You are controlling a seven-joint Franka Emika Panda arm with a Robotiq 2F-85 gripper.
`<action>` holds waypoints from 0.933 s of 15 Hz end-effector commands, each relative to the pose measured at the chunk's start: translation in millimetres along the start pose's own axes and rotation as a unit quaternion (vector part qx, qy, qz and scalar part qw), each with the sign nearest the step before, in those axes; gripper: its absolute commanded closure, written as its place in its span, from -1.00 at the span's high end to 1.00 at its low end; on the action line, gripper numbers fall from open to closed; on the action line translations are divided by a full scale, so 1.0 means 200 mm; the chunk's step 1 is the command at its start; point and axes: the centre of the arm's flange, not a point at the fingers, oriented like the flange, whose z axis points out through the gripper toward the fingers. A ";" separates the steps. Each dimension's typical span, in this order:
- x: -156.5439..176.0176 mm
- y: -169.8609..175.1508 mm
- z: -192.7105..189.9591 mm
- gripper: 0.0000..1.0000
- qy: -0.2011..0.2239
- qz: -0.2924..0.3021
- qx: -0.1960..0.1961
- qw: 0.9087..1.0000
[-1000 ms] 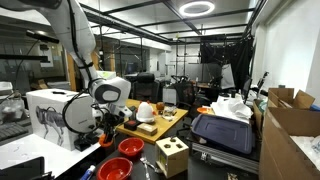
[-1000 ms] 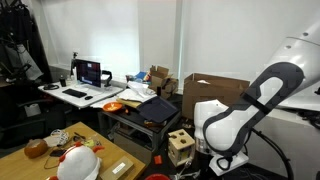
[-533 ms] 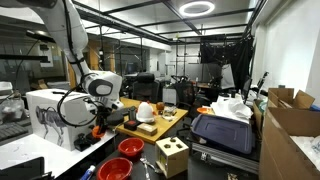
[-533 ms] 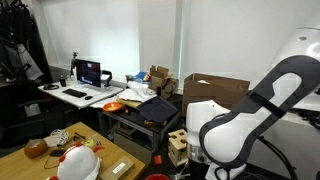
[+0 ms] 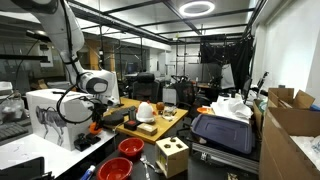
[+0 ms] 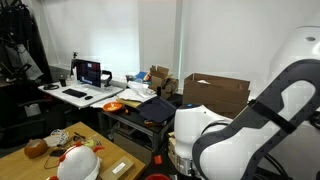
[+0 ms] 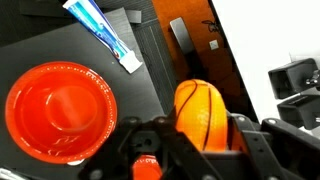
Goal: Put the orange object on the table
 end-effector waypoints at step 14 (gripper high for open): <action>0.59 -0.10 0.37 -0.85 0.053 0.053 -0.064 0.995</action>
